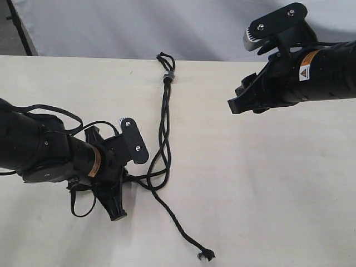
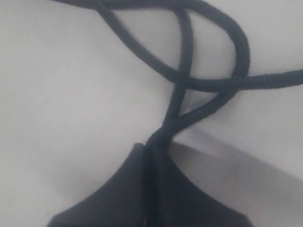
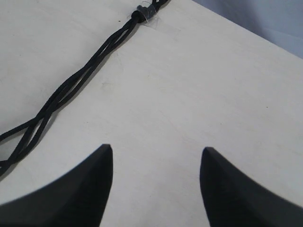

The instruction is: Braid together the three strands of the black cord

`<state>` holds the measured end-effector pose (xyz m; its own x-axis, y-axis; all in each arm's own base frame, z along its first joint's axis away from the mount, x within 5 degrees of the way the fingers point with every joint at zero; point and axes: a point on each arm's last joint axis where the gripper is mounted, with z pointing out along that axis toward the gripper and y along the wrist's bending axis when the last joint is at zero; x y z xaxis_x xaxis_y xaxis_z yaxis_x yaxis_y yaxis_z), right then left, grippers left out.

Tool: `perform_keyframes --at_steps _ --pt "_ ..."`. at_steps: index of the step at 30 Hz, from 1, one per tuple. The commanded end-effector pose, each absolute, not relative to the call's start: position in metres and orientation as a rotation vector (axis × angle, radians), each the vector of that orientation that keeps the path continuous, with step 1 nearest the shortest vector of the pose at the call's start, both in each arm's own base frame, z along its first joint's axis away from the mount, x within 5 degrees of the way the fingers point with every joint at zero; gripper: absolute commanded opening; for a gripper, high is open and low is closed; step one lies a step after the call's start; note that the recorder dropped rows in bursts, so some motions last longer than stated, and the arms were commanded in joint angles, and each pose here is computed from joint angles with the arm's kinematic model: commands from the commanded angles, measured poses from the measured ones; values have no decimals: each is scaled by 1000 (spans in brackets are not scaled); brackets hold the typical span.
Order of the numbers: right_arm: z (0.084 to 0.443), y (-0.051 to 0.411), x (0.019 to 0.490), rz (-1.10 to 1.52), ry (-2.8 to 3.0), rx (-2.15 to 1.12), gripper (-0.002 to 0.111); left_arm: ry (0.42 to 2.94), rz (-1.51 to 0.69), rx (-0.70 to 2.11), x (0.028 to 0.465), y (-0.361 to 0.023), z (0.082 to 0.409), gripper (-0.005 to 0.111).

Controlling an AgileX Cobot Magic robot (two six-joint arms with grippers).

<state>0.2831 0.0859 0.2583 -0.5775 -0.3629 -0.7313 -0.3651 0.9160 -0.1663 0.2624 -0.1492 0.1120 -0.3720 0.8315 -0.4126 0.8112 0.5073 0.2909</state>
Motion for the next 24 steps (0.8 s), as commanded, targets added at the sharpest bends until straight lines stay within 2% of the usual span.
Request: perform_keyframes --at_steps 1,4,7,11,16,24 --pt "261 85 283 7 2221 -504 53 2378 54 1272 258 -143 99 0" --pt "262 85 283 9 2214 -504 53 2471 82 1266 248 -147 97 0" --pt "262 85 283 10 2212 -503 53 2520 60 1371 213 -178 102 0" --pt "262 85 283 10 2210 -503 53 2323 26 1555 183 -206 129 0" --pt "261 85 283 10 2219 -501 53 2247 69 1459 202 -186 158 0" --pt "261 85 283 15 2223 -495 53 2300 66 1215 247 -147 150 0"
